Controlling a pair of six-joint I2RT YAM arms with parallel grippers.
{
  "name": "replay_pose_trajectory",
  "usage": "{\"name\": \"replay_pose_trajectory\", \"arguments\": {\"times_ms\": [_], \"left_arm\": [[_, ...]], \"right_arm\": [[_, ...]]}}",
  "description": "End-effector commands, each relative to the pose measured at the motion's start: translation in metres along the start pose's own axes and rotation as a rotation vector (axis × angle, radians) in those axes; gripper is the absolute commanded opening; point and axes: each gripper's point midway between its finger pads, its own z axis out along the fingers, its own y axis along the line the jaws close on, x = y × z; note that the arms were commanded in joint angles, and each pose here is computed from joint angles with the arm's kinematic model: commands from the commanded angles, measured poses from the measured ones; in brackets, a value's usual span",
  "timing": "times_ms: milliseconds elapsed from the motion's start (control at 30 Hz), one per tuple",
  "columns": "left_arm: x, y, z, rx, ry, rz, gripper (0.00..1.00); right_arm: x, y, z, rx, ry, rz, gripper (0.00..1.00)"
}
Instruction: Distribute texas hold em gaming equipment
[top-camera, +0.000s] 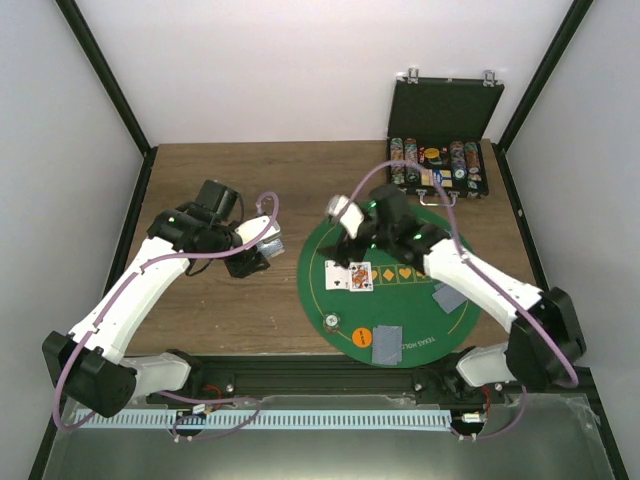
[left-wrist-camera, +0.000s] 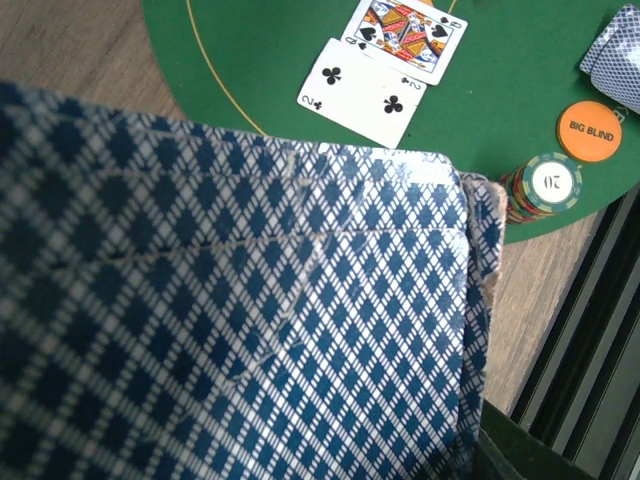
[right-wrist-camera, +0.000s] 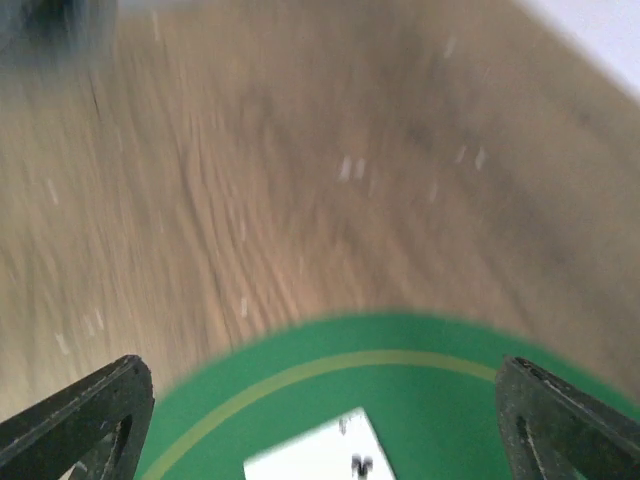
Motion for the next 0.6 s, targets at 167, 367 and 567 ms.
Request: {"name": "replay_pose_trajectory", "arguments": {"times_ms": [167, 367, 567], "left_arm": [[-0.003, -0.006, -0.004, 0.031, -0.019, 0.009, 0.50], [-0.006, -0.006, -0.008, 0.025, -0.029, 0.008, 0.50], [-0.007, -0.005, -0.008, 0.024, -0.032, 0.005, 0.50]], "right_arm": [[-0.128, 0.019, -0.061, -0.502, -0.470, 0.454, 0.92], [-0.147, 0.007, -0.036, -0.604, -0.434, 0.662, 0.84], [-0.150, 0.030, -0.011, -0.687, -0.377, 0.645, 0.82]]}}
